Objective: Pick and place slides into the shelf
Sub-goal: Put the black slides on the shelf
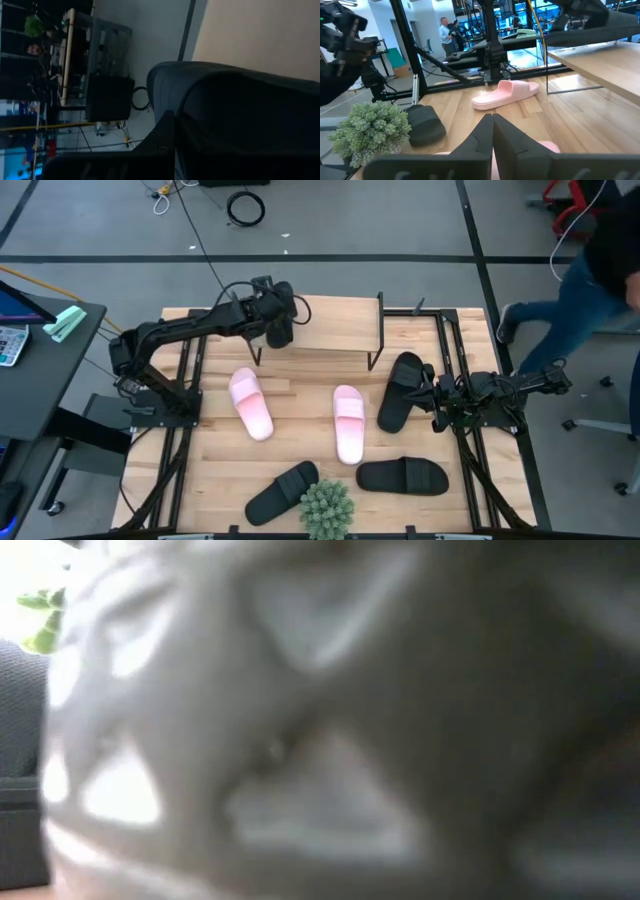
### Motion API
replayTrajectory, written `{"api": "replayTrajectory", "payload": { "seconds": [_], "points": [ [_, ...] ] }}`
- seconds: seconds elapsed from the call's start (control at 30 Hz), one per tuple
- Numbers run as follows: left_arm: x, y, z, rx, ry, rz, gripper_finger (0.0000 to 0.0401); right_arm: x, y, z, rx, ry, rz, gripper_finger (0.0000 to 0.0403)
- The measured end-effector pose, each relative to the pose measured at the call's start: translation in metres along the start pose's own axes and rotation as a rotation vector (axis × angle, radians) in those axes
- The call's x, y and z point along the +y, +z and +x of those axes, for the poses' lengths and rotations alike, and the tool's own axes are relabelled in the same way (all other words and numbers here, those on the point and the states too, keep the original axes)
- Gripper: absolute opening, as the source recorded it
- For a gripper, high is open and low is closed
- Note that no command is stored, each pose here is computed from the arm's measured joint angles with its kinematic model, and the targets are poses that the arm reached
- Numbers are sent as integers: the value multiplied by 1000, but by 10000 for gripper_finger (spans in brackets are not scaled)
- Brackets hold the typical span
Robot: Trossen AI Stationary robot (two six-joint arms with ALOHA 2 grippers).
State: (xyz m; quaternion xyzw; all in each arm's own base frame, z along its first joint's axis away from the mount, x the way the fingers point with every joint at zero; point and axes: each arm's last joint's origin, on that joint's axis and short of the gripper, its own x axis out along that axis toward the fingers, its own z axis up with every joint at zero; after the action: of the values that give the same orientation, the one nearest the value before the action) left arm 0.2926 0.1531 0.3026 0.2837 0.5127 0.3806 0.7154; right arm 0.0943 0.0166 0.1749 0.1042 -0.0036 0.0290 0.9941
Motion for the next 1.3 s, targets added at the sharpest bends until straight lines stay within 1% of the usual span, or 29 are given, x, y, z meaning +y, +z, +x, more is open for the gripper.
{"api": "replayTrajectory", "payload": {
  "seconds": [0.1,0.33,0.57,0.9,1.3],
  "points": [
    [3,-6,6,32,2,-2,9,0,0,0,0,0,0,14],
    [10,-11,13,57,12,-9,9,0,0,0,0,0,0,14],
    [6,-19,13,114,-28,35,9,0,0,0,0,0,0,14],
    [4,-19,12,125,-37,58,13,0,0,0,0,0,1,14],
    [0,-21,8,148,-58,81,103,0,0,0,0,1,1,14]
  ]
}}
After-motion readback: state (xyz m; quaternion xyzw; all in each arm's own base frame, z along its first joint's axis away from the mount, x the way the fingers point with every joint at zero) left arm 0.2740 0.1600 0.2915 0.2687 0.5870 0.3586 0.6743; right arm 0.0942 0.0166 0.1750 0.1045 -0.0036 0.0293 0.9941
